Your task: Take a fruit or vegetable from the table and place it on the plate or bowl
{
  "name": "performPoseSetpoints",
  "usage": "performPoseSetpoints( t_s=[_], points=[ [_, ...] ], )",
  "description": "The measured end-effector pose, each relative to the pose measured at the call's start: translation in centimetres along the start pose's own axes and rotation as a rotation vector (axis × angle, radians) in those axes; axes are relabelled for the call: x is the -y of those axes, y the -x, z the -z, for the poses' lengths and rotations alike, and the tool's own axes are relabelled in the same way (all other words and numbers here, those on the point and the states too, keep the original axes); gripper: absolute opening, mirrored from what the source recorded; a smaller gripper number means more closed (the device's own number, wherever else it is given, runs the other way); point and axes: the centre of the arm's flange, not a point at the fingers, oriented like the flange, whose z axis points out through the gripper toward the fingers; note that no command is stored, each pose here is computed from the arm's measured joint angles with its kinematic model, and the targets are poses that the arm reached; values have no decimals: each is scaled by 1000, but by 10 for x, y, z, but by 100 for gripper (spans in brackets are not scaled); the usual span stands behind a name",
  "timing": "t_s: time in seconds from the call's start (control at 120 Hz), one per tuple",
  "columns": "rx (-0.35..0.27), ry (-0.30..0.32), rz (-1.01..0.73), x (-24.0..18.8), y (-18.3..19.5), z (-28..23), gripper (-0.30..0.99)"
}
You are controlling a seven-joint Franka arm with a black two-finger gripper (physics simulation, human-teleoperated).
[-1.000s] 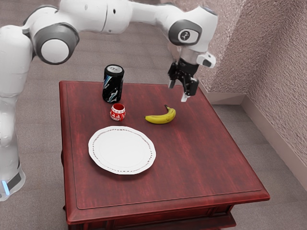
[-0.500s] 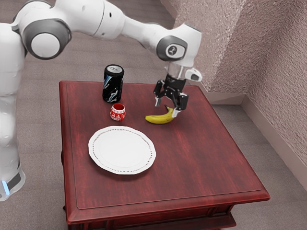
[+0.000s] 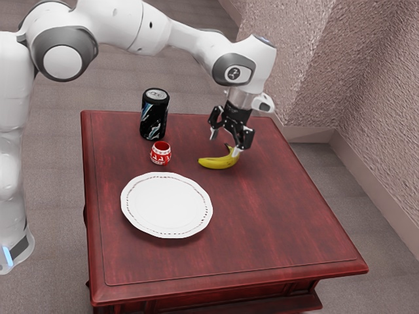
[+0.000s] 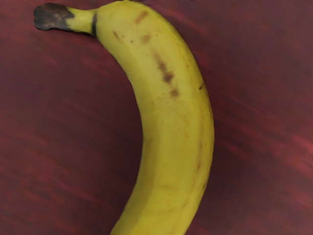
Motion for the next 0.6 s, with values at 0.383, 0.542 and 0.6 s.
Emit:
performPoseSetpoints(
  t_s=[0.383,0.542,0.6],
  points=[
    [8,-11,18,-4,-8,-18,69],
    [5,-10,22,-5,-8,-18,69],
    [4,-11,22,-5,-8,-18,69]
  ],
)
